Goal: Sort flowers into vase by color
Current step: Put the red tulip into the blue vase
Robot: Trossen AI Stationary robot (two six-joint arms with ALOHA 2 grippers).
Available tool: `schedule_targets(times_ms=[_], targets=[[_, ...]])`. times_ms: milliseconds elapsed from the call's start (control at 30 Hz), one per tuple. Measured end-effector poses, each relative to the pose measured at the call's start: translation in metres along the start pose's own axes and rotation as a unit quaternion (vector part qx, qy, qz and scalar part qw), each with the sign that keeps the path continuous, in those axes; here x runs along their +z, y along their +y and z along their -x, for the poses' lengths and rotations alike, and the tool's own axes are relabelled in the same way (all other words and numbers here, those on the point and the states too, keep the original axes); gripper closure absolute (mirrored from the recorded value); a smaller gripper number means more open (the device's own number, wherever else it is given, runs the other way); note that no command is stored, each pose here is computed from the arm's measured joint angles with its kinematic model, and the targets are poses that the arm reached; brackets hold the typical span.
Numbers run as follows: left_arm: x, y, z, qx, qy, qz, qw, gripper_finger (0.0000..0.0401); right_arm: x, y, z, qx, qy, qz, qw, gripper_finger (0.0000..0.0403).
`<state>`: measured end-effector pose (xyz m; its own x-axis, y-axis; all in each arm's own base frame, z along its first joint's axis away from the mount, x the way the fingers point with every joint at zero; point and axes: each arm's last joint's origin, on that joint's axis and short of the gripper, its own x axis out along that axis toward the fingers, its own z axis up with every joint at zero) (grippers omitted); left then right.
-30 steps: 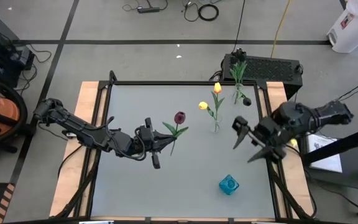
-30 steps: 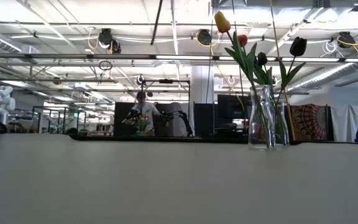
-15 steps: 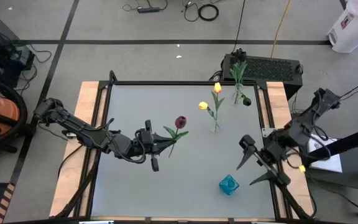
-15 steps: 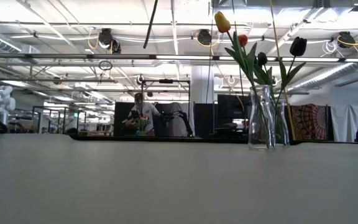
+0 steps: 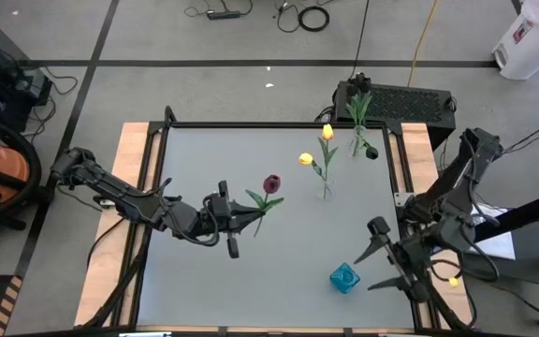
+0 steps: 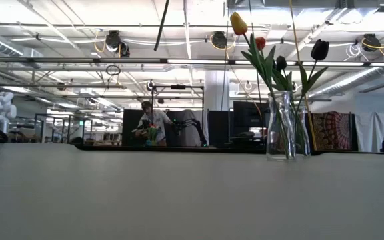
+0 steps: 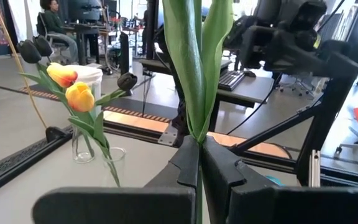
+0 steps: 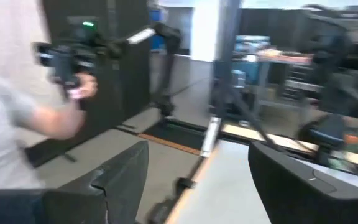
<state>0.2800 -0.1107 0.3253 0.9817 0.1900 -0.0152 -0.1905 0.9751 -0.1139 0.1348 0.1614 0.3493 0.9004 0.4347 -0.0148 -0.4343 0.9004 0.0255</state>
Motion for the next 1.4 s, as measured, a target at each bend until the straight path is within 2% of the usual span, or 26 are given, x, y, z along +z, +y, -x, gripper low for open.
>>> schedule_targets(times_ms=[133, 300, 400, 633, 800, 1067, 1233, 1400], targets=[[0.001, 0.000, 0.000, -0.005, -0.005, 0.004, 1.000, 0.0391, 0.001, -0.004, 0.000, -0.069, -0.005, 0.012, 0.998, 0.0135], [0.003, -0.004, -0.006, -0.028, -0.036, -0.015, 0.999, 0.0391, 0.004, -0.012, 0.005, -0.178, -0.012, 0.017, 0.984, 0.0135], [0.001, -0.004, -0.014, -0.055, -0.056, -0.020, 0.997, 0.0391, 0.005, -0.015, 0.007, -0.214, -0.014, 0.019, 0.977, 0.0135], [-0.008, 0.008, -0.038, -0.070, -0.079, -0.015, 0.994, 0.0391, 0.007, -0.015, 0.007, -0.217, -0.021, 0.013, 0.976, 0.0135], [-0.006, 0.014, -0.053, -0.116, -0.105, -0.012, 0.988, 0.0391, 0.007, -0.016, 0.007, -0.230, -0.022, 0.012, 0.973, 0.0135], [0.002, -0.003, -0.093, -0.187, -0.116, -0.038, 0.975, 0.0391, 0.009, -0.023, 0.006, -0.260, -0.028, 0.017, 0.965, 0.0135], [0.003, -0.013, -0.114, -0.192, -0.105, -0.075, 0.973, 0.0391, 0.009, -0.028, 0.005, -0.293, -0.024, 0.023, 0.956, 0.0135], [0.003, -0.016, -0.128, -0.194, -0.105, -0.080, 0.972, 0.0391, 0.010, -0.032, 0.004, -0.302, -0.026, 0.022, 0.953, 0.0135]])
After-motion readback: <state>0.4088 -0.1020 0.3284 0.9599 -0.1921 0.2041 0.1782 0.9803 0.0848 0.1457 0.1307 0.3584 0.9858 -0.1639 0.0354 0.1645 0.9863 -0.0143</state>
